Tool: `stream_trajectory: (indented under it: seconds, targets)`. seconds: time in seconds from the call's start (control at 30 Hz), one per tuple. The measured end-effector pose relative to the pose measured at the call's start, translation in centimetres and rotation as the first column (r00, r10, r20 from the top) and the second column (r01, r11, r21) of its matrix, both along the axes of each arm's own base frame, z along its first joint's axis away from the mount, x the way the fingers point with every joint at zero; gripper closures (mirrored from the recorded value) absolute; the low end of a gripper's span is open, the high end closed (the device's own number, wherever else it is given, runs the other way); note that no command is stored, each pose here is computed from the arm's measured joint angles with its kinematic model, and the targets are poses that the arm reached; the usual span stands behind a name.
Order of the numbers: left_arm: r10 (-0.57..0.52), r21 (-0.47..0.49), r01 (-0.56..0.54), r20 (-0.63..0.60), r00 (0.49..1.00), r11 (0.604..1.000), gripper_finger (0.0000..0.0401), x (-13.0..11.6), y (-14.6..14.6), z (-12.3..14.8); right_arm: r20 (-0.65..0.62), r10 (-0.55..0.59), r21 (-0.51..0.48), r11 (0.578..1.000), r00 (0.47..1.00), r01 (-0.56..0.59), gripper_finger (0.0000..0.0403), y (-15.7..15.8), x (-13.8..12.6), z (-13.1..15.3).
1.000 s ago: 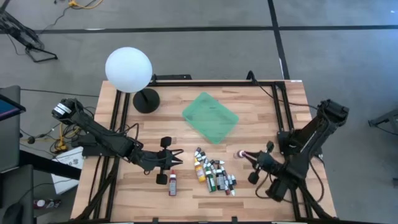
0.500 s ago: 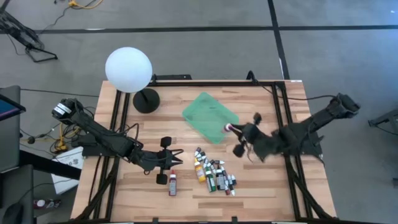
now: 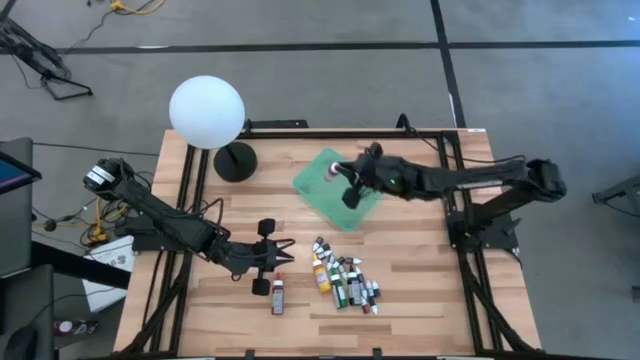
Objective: Pick & Place food coloring
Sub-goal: Put the large pink food coloring bottle into the green bin
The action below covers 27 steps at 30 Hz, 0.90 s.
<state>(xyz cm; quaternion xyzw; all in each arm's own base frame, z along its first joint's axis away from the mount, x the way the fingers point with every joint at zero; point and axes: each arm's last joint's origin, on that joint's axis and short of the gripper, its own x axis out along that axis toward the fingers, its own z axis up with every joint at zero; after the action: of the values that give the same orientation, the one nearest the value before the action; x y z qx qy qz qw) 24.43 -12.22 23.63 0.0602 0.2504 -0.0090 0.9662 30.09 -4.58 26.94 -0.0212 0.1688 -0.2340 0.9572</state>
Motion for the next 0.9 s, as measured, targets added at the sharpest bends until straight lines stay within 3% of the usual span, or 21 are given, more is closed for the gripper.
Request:
stream_trajectory:
  seconds: [0.4, 0.9]
  targets:
    - [0.025, 0.016, -0.025, 0.014, 1.0, 1.0, 0.0386, 0.1, 0.1, 0.1, -0.021, -0.065, 0.082, 0.994, 0.998, 0.067, 0.0373, -8.1, 2.0, -5.5]
    - [0.067, 0.038, -0.068, 0.024, 0.997, 0.997, 0.0386, 0.2, 0.6, 0.1, -0.06, -0.052, 0.139, 0.989, 0.997, 0.06, 0.0375, -10.2, 2.8, -8.9]
